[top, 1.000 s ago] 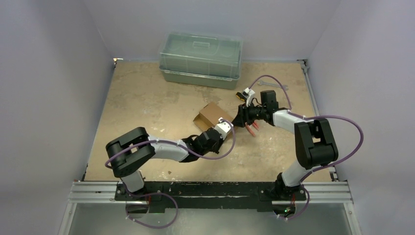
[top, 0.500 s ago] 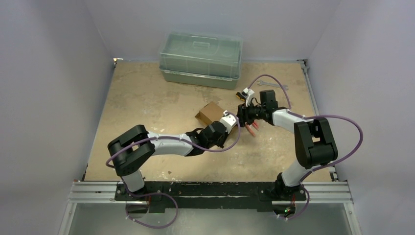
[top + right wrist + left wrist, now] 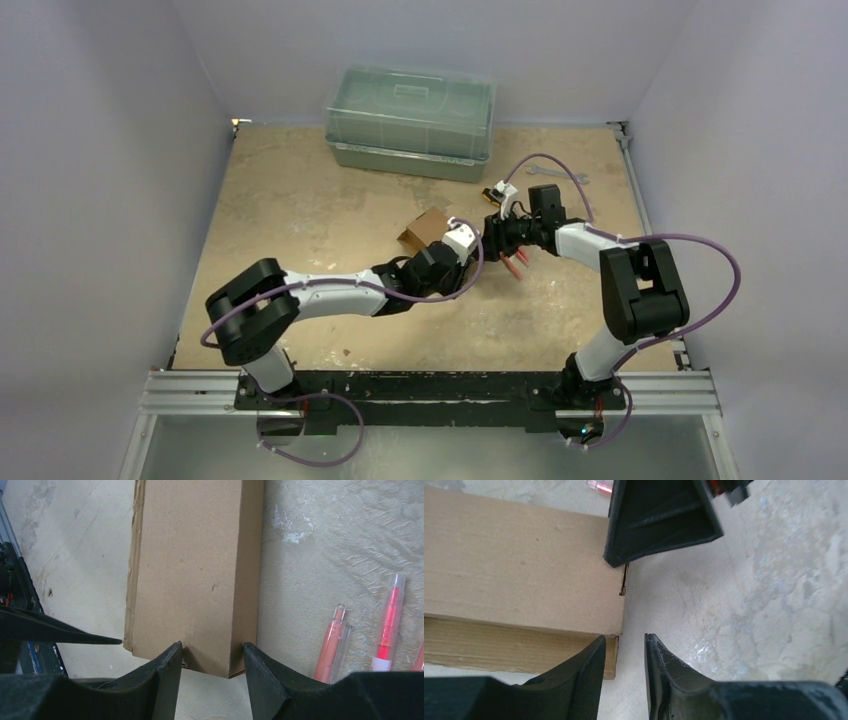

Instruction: Fold the paper box

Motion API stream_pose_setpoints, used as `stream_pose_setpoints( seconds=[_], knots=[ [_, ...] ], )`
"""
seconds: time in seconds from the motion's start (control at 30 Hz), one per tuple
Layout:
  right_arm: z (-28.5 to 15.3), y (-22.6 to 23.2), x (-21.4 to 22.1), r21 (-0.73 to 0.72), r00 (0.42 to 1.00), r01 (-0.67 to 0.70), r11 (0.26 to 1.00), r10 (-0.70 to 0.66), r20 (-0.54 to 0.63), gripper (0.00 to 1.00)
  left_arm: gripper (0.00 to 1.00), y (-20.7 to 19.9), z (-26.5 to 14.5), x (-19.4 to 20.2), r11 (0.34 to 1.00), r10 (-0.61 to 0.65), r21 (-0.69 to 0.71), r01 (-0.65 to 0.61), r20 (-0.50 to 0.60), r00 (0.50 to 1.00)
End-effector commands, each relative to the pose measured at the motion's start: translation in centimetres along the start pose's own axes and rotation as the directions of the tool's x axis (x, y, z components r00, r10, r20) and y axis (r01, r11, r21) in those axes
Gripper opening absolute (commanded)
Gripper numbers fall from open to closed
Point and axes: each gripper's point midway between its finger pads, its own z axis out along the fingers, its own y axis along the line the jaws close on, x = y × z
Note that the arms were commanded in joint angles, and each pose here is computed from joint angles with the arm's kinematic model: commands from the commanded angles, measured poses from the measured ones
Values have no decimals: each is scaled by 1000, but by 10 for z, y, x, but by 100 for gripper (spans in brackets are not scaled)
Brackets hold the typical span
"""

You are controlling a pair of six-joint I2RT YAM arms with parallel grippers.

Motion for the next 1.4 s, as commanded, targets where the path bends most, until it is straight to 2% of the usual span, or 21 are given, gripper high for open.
stream_pose_setpoints(
  seconds=[0.0, 0.07, 0.2, 0.33, 0.5, 0.63, 0.77, 0.93, 1.03, 1.1, 1.23, 1.37],
  knots=[
    [1, 2, -9, -9, 1000, 17, 1000, -17, 6, 52, 36, -7, -30, -46, 992, -123, 42, 119, 111, 986],
    [1, 2, -9, -11, 1000, 20, 1000, -20, 5, 52, 39, 1, -43, -49, 985, -170, 17, 169, 137, 976],
    [2, 2, -9, -13, 1000, 19, 1000, -19, 3, 53, 45, 29, -71, -37, 934, -340, -56, 352, 158, 927],
    [2, 1, -9, -13, 1000, 19, 1000, -19, 1, 52, 33, 42, -89, -3, 863, -492, -32, 505, 175, 853],
    [2, 1, -8, -15, 1000, 17, 1000, -17, -2, 53, 2, 39, -92, 36, 731, -679, 53, 680, 151, 719],
    [3, 1, -8, -15, 1000, 19, 1000, -19, -2, 52, 0, 25, -78, 43, 637, -770, 71, 767, 83, 632],
    [2, 2, -9, -20, 1000, 24, 1000, -24, -1, 52, 0, 13, -54, 44, 601, -799, 14, 799, 21, 601],
    [2, 3, -9, -25, 1000, 24, 999, -24, -1, 52, 0, 6, -30, 42, 551, -834, -66, 832, -7, 551],
    [3, 4, -8, -28, 1000, 26, 999, -26, -3, 52, 0, 7, -16, 36, 540, -839, -120, 833, 8, 545],
    [3, 4, -8, -29, 1000, 29, 999, -29, -5, 52, 0, 9, -9, 24, 549, -829, -140, 824, 35, 558],
    [3, 5, -8, -29, 999, 34, 999, -34, -6, 52, 0, 7, 6, -13, 600, -787, -127, 790, 86, 611],
    [2, 4, -8, -23, 999, 41, 999, -42, -8, 52, 0, 6, 11, -32, 659, -736, -128, 742, 98, 670]
  ],
)
